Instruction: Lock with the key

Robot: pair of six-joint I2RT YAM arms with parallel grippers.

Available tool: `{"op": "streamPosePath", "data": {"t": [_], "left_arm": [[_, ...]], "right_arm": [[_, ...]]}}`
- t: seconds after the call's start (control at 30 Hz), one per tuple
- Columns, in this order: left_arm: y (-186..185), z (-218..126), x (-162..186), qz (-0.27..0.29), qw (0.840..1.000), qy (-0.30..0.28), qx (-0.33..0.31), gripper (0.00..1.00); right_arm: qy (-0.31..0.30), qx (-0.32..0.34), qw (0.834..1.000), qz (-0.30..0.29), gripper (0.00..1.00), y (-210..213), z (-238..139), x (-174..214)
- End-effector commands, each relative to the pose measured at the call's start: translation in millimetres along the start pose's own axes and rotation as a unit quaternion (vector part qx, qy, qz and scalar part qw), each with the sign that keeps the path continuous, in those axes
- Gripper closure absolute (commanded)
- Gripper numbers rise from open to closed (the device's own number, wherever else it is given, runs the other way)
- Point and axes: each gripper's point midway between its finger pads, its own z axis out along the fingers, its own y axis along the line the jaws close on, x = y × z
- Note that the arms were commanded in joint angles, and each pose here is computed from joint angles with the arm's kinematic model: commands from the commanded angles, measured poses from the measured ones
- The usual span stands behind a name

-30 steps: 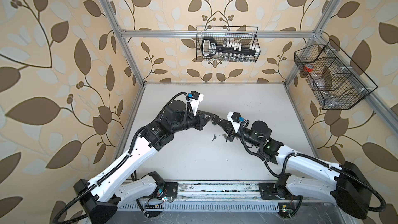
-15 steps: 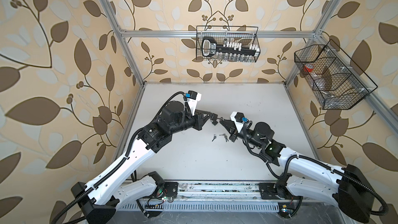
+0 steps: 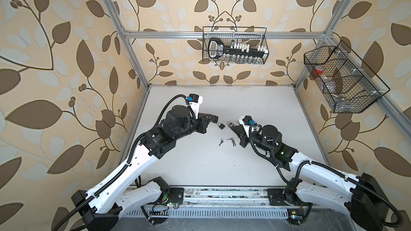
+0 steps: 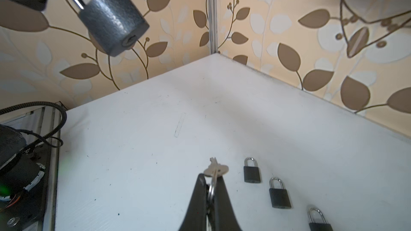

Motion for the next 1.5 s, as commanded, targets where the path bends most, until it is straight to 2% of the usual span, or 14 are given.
{"op": "streamPosePath", "data": {"t": [0.0,0.1,0.23,0.3,0.4,0.5,0.63,0.8,1.07,1.23,1.47], "left_arm": [[20,-4,-10,-0.011,0.998,-0.011,-0.062,1.00],[44,3,0,-0.047,0.994,0.010,-0.095,1.00],[90,6,14,-0.144,0.983,0.032,-0.114,1.00],[112,4,21,-0.183,0.975,0.033,-0.120,1.00],[130,-3,26,-0.208,0.969,0.028,-0.133,1.00],[137,-10,28,-0.214,0.967,0.024,-0.137,1.00],[143,-20,28,-0.211,0.966,0.015,-0.152,1.00],[144,-28,26,-0.208,0.966,0.006,-0.154,1.00],[143,-22,28,-0.212,0.967,0.012,-0.140,1.00],[141,-22,27,-0.212,0.968,0.010,-0.134,1.00],[140,-22,28,-0.215,0.968,0.009,-0.131,1.00]], "right_arm": [[0.102,-0.004,0.994,0.036,1.00,0,10,30],[0.149,-0.011,0.987,0.062,1.00,3,20,46],[0.214,-0.029,0.973,0.086,1.00,10,37,69],[0.252,-0.040,0.963,0.087,1.00,19,47,83],[0.301,-0.057,0.949,0.075,1.00,35,61,101],[0.321,-0.071,0.942,0.070,1.00,50,75,112],[0.320,-0.123,0.935,0.097,1.00,75,90,111],[0.334,-0.226,0.907,0.120,1.00,111,97,117],[0.354,-0.168,0.908,0.149,1.00,76,117,143],[0.362,-0.159,0.904,0.161,1.00,65,121,152],[0.369,-0.136,0.905,0.163,0.93,52,127,163]]}}
